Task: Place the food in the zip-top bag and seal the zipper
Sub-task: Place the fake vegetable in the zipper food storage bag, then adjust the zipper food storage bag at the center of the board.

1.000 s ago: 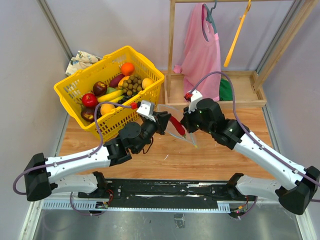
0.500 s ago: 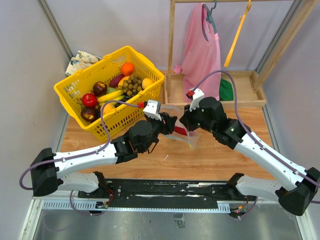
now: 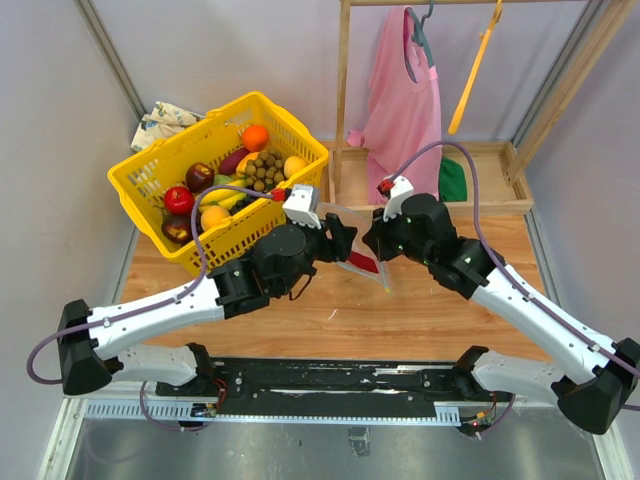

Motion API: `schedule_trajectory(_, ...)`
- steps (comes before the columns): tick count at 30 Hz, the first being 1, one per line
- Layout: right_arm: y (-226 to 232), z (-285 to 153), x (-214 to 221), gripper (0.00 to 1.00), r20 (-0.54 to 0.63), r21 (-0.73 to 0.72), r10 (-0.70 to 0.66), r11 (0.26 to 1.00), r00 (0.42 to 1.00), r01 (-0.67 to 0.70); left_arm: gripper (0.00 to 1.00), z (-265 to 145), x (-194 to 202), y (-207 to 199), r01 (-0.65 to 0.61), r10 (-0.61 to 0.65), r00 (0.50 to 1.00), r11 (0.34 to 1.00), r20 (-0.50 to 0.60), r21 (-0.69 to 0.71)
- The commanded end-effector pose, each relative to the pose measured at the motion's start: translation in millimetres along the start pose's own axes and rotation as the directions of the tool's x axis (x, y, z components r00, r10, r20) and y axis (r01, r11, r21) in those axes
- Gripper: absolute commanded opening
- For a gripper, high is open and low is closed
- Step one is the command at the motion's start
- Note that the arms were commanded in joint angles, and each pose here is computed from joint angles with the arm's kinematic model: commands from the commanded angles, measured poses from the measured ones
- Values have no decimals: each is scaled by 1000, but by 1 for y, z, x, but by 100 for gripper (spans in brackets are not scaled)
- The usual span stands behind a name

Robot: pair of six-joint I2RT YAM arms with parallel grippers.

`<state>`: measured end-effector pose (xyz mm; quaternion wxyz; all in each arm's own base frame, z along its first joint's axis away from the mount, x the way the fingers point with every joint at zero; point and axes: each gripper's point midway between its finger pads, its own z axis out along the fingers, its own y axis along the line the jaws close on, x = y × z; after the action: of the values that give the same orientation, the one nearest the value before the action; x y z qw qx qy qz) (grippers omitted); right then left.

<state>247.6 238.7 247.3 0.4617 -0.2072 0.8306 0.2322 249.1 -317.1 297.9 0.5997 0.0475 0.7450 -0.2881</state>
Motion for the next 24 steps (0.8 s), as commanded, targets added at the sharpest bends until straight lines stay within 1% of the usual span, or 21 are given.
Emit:
schedule_trajectory(1,-16,-3,-2,1,16,64,40,997,999,-41,65,-22,-14,-9,56,-54,997,998,-53,39)
schedule_trajectory(5,-20,-2,0,1,13,81,54,995,998,-54,65,-32,-12,-9,96,-91,991,994,-96,49)
schedule_trajectory(11,-21,-2,0,1,14,84,61,995,998,-62,65,-38,1,-3,153,-148,980,988,-134,21)
schedule_trajectory(15,-22,-2,1,1,11,85,61,994,998,-62,65,-36,10,5,148,-150,977,989,-152,-22)
schedule_trajectory(20,-24,-2,2,1,11,95,62,994,998,-62,63,-38,15,17,148,-159,977,986,-145,-79)
schedule_trajectory(24,-23,-1,3,1,9,87,61,994,998,-61,61,-35,19,16,132,-142,978,989,-156,-73)
